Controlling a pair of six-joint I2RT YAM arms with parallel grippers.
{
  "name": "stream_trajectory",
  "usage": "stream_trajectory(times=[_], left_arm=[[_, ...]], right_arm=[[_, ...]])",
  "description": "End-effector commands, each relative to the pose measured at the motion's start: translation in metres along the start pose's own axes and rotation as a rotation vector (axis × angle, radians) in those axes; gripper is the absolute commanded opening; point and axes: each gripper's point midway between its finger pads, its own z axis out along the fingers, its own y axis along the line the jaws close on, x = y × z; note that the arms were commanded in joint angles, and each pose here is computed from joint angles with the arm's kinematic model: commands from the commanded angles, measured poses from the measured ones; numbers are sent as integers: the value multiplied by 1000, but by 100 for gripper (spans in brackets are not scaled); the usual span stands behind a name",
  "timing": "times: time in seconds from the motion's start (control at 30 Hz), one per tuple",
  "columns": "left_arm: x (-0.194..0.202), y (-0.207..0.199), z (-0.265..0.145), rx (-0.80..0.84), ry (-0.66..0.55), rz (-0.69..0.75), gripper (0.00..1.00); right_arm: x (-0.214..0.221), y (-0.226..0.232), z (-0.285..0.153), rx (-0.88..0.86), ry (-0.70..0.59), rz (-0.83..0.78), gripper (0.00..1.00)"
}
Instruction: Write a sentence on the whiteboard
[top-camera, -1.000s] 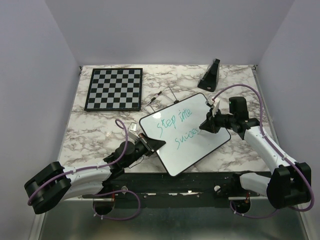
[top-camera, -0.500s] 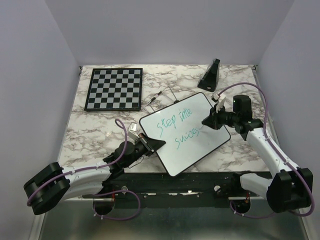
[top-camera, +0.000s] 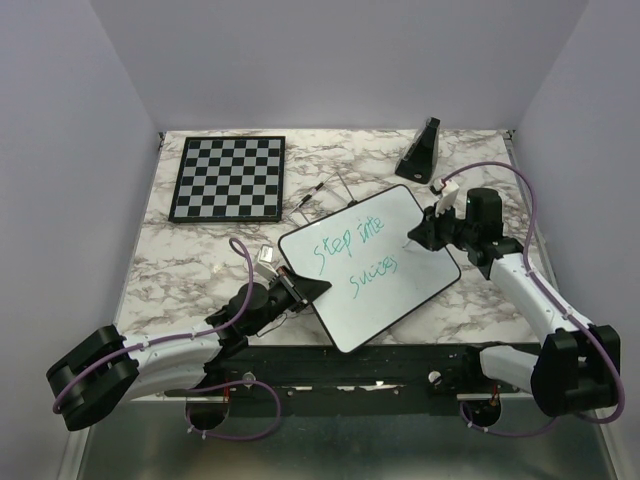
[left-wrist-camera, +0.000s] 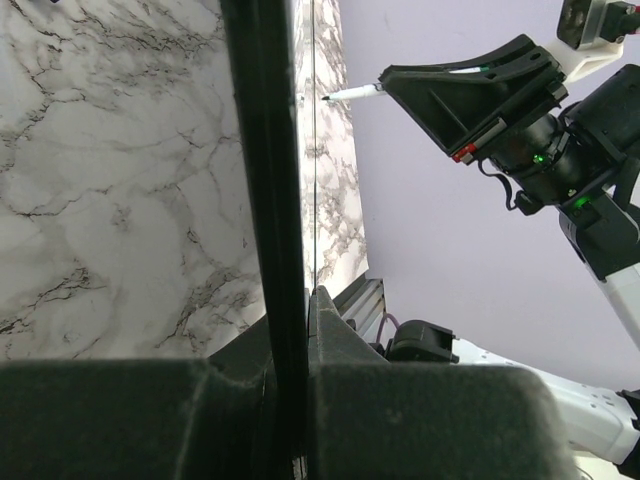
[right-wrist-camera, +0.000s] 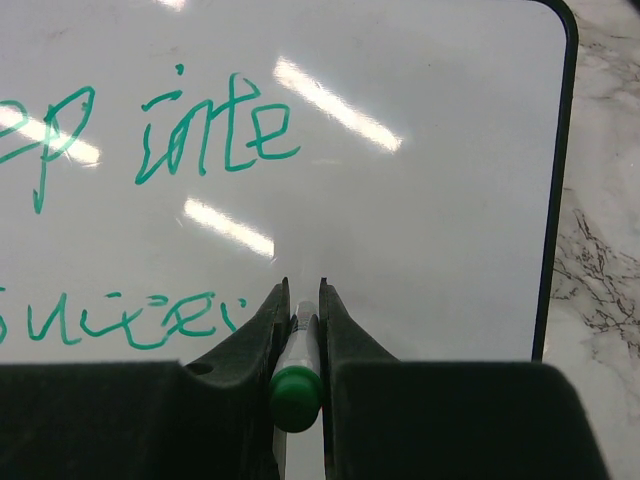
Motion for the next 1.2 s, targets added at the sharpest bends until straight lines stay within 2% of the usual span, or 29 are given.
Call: stream_trajectory(times=[0.0, 0.37, 0.8, 1.17], left_arm=[[-16, -20, 1, 72, -75, 12, 0], [-16, -21, 2, 74, -74, 13, 0], [-15, -22, 2, 77, -70, 16, 0], [-16, -21, 1, 74, -73, 18, 0]], right_arm=[[4, 2, 6, -21, 1, 48, 1], [13, 4, 10, -33, 34, 103, 1], [8, 19, 9, -114, 17, 132, 1], [22, 21, 6, -124, 85, 131, 0]])
